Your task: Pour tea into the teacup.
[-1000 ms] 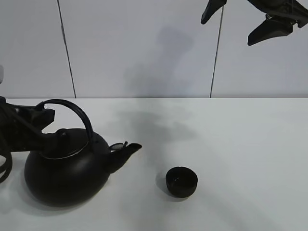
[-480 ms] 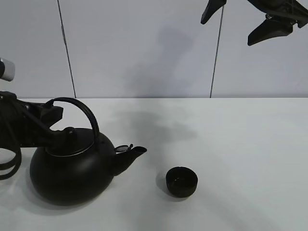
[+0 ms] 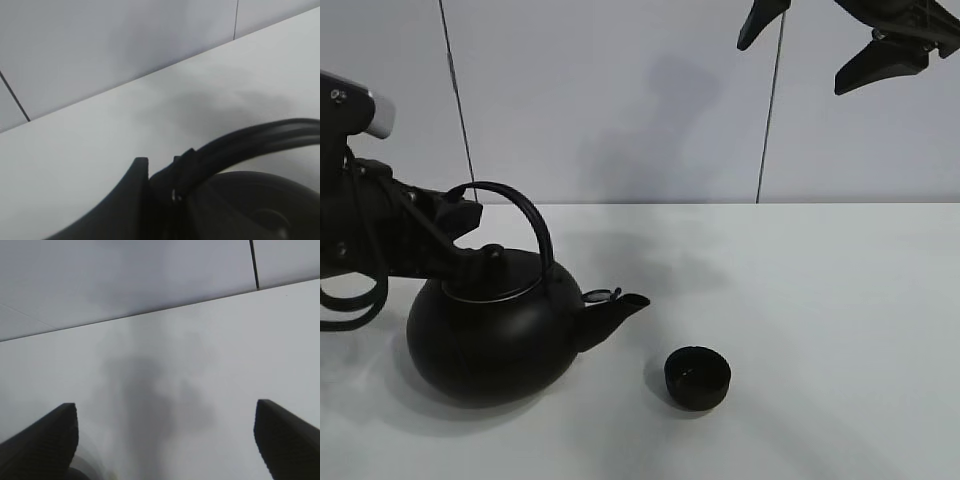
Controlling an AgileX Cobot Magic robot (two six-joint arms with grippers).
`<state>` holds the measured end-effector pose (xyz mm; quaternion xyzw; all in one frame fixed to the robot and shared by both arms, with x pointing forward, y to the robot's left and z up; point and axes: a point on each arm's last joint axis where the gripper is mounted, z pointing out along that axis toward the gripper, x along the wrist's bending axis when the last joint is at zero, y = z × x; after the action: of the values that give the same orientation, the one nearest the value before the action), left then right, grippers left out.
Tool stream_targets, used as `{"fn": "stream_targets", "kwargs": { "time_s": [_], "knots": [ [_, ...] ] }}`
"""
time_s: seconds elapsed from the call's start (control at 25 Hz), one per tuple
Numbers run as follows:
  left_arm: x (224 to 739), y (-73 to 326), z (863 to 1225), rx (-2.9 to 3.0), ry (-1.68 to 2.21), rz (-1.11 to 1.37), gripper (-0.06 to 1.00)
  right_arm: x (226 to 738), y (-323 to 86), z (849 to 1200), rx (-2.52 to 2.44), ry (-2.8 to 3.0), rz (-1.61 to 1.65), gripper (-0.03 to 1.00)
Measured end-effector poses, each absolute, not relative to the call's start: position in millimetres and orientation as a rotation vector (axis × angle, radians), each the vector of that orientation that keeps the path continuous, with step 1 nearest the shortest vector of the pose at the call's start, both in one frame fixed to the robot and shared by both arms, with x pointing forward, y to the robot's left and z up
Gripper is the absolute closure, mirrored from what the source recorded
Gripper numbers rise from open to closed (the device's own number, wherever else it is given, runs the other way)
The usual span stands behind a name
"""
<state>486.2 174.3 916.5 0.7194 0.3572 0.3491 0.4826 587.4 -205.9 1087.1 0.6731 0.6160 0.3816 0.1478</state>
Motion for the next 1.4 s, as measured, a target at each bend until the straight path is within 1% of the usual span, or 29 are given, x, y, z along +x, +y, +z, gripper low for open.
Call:
{"fn": "stream_targets", "kwargs": {
  "time_s": [0.72, 1.4],
  "knots": [
    [522.2, 151.7, 942.1, 1.800, 0.775, 0.865, 0.83, 587.4, -205.9, 1087.1, 1.936, 1.772, 1.098, 0.31],
    [521.6, 147.9, 940.5, 1.881, 0.684, 0.867, 0.83, 587.4, -205.9, 1087.1, 1.936, 1.772, 1.098, 0.31]
  ]
}}
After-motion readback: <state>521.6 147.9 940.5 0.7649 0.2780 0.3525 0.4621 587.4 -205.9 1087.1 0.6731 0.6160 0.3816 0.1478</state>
